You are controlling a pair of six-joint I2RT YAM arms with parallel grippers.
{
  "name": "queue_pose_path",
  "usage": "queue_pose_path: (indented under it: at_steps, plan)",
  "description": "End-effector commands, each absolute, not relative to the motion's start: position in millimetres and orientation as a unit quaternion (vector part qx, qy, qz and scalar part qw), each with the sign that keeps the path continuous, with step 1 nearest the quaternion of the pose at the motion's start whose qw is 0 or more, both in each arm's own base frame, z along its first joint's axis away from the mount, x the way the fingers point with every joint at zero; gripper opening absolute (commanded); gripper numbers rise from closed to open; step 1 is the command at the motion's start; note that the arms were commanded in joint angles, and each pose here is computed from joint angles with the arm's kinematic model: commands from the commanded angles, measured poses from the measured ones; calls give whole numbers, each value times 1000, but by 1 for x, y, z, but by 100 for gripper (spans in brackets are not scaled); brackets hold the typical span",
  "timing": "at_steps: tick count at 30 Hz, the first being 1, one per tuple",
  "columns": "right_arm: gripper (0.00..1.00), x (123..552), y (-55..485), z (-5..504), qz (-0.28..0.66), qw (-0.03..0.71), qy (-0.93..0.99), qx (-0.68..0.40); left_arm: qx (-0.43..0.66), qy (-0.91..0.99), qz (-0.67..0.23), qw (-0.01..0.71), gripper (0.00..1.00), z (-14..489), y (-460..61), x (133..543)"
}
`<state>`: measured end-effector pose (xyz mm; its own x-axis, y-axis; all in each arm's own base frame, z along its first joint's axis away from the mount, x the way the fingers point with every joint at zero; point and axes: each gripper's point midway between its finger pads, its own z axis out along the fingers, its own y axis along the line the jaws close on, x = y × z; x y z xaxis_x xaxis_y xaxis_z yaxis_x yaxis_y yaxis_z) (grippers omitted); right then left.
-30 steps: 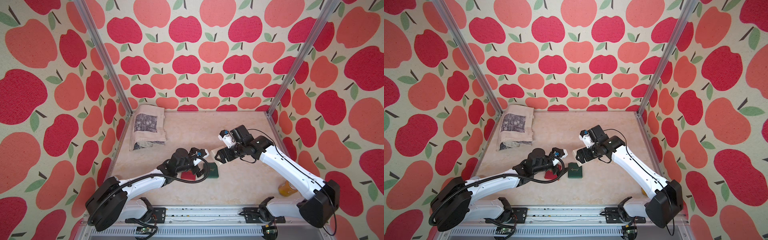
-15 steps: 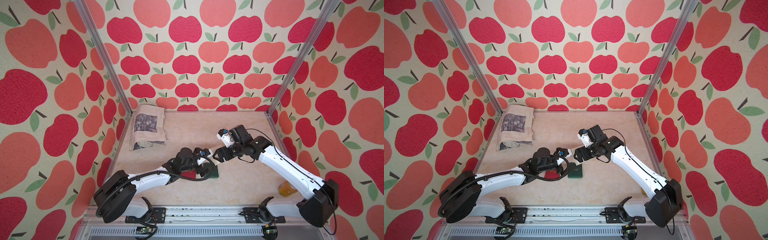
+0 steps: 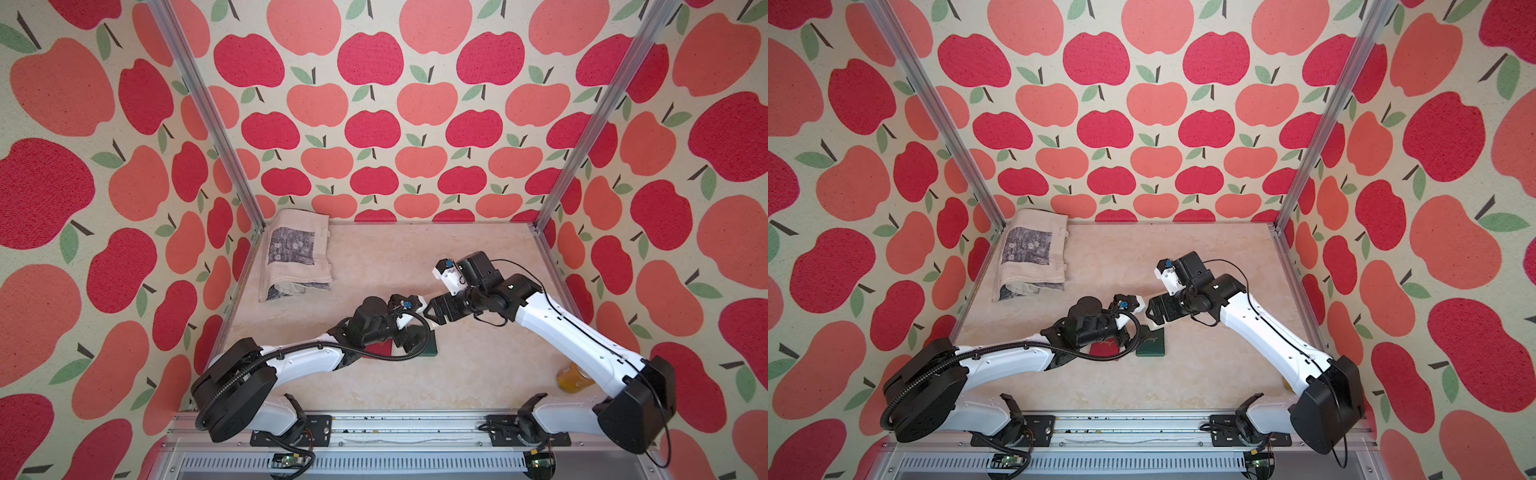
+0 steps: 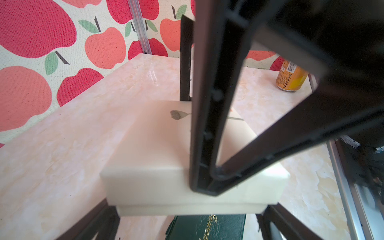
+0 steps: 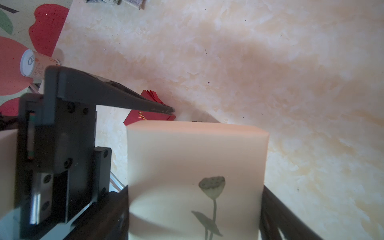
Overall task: Take the necklace out of the lift-off lid jewelry box
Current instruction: Open the lid on the jewelry box.
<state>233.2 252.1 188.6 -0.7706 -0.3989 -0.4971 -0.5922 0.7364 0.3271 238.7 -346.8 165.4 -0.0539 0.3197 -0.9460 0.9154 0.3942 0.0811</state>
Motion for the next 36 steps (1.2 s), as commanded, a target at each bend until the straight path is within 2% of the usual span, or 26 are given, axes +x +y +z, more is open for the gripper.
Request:
queue_pose_path:
  at_steps: [1,13,23,28,31,36]
  plan:
    - [84,231,257,185,251,193,909,-270,458,656,-298,521,99,176,-352,242]
    - [83,230,259,180,253,183,910,-273,468,654,-295,516,87,174,-354,242]
    - [83,230,262,178,258,177,909,-275,463,658,-286,521,94,173,-351,245]
    - [83,230,263,176,258,175,910,-275,467,656,-288,518,93,172,-352,243]
    - [83,230,264,175,258,174,910,-275,469,656,-288,516,89,171,-352,243]
    - [84,229,264,174,259,170,910,-277,482,652,-290,508,72,169,-354,239]
